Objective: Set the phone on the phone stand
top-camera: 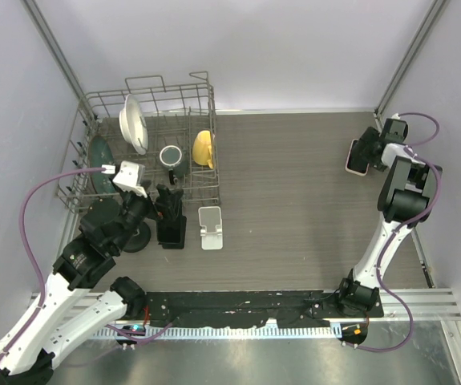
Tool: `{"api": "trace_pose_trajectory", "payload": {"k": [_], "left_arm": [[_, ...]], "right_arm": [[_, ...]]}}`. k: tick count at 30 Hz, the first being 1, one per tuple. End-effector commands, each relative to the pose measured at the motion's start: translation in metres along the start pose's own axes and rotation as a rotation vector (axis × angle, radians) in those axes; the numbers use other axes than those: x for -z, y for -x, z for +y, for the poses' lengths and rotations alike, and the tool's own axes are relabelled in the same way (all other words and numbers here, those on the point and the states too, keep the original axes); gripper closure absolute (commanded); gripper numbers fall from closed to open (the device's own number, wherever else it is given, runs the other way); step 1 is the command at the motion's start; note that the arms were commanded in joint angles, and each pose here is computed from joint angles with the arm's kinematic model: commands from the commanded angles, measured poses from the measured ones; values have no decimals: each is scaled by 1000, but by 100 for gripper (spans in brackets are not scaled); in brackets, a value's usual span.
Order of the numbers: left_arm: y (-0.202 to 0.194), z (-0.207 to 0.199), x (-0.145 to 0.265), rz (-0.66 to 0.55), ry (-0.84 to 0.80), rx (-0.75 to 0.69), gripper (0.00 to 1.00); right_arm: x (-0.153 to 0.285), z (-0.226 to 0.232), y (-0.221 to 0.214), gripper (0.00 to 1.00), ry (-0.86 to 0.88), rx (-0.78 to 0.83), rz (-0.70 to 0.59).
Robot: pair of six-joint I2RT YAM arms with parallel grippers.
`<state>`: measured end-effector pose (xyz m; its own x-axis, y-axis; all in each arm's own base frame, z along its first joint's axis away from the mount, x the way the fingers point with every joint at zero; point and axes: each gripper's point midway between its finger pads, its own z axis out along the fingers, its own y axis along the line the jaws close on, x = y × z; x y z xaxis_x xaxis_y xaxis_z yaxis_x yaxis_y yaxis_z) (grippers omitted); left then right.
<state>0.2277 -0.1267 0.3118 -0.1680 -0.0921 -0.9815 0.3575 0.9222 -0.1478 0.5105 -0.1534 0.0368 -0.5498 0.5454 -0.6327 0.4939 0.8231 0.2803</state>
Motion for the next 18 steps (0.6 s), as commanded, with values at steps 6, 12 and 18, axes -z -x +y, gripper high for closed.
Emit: {"api": "trace_pose_trajectory", "payload": {"k": [6, 12, 18], "left_arm": [[6, -3, -3, -25, -9, 12, 2], [7, -2, -3, -27, -3, 13, 2], [6, -2, -4, -23, -2, 12, 2]], "right_arm": [[-8, 9, -6, 14, -90, 140, 64], [-14, 11, -12, 14, -83, 143, 107], [-17, 9, -20, 14, -119, 177, 167]]}}
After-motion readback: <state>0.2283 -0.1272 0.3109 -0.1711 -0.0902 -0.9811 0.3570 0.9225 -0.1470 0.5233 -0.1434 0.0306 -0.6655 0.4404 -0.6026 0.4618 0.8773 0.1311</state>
